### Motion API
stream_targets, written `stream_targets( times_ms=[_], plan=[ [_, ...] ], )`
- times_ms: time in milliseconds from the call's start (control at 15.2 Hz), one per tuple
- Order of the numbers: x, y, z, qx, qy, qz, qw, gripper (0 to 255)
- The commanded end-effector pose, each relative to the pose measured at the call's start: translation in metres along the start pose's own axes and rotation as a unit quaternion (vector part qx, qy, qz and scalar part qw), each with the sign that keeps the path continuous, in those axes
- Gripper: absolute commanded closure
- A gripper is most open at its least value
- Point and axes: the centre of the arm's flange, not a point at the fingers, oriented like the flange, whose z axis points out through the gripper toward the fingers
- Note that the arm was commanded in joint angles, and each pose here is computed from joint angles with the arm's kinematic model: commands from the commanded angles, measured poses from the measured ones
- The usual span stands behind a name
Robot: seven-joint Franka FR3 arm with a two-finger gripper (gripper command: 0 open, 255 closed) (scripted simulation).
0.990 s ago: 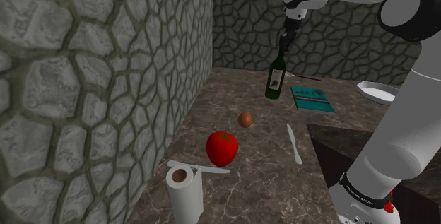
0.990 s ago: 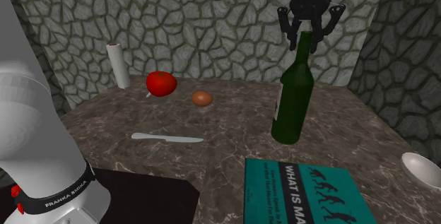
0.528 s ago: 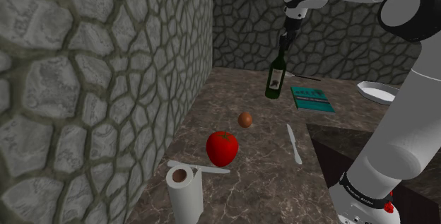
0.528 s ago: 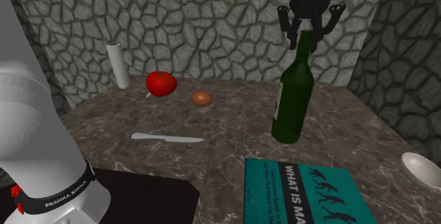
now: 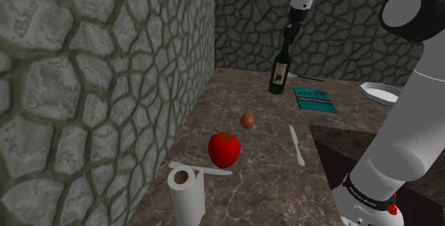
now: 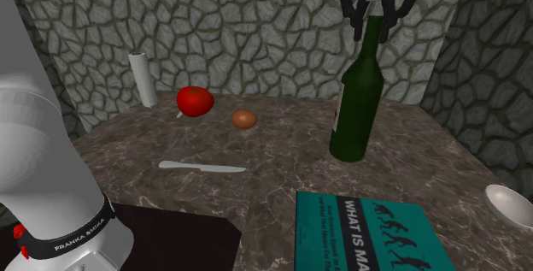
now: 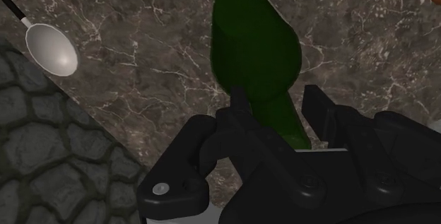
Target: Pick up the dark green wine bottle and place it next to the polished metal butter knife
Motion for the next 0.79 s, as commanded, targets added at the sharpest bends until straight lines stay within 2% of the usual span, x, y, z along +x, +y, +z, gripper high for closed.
stream_targets(
  times_ms=[0,330,726],
  plan=[
    [0.002,0.001,-0.012,0.0,0.0,0.0,1.0,255],
    [0.004,0.002,-0.035,0.0,0.0,0.0,1.0,255],
    [0.0,-0.077,-0.038,0.0,0.0,0.0,1.0,255]
  ],
)
